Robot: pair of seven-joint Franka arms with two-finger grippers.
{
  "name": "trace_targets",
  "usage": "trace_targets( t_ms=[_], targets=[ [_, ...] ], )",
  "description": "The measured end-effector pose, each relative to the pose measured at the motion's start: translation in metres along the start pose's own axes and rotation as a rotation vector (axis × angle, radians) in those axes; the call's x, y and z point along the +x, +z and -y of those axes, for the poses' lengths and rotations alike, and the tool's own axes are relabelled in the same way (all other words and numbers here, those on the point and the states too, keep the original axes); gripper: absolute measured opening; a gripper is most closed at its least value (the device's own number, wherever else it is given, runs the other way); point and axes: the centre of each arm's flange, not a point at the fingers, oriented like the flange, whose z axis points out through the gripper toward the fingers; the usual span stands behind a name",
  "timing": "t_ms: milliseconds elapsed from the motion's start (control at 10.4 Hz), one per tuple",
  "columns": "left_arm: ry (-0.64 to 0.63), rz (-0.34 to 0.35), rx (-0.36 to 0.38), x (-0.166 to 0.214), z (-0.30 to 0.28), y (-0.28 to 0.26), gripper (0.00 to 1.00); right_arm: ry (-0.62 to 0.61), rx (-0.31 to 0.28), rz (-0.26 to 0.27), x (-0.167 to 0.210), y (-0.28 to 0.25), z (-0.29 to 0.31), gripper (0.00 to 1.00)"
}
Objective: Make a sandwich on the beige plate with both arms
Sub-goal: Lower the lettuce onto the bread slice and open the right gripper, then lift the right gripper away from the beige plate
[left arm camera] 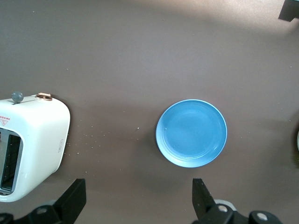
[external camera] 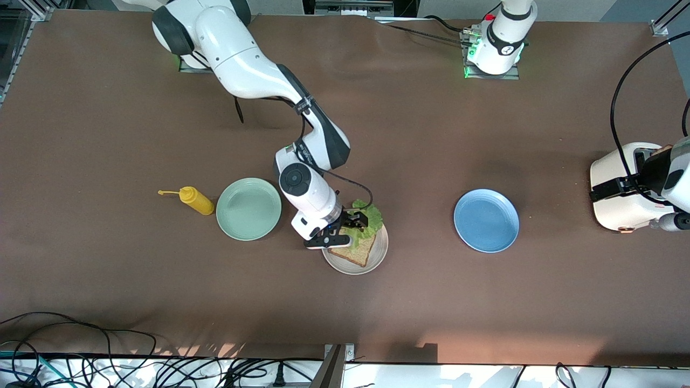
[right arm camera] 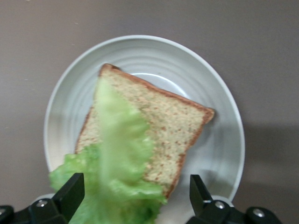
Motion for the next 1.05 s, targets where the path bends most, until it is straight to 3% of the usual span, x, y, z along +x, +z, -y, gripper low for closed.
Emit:
trace_targets(
  t_ms=[288, 479, 767, 1054],
  targets=[
    [0.0, 0.0, 0.0, 0.0, 0.0, 0.0, 1.0, -0.041, 0.011, -0.034, 0.019, -0.044, 0.001, 1.0],
    [0.0, 0.0, 0.0, 0.0, 0.0, 0.0, 1.0, -0.06, 0.005, -0.026, 0.033, -0.065, -0.012, 1.0],
    [-0.013, -0.003, 0.002, 0.001, 0.008, -0.001, 1.0, -0.15, -0.039, 0.049, 0.057, -0.107, -0.073, 1.0],
    [-0.04, -0.013, 0.002, 0.005, 0.053, -0.007, 1.0, -0.224, -0.08, 0.148, 0.066, -0.17, -0.143, 1.0]
  ],
)
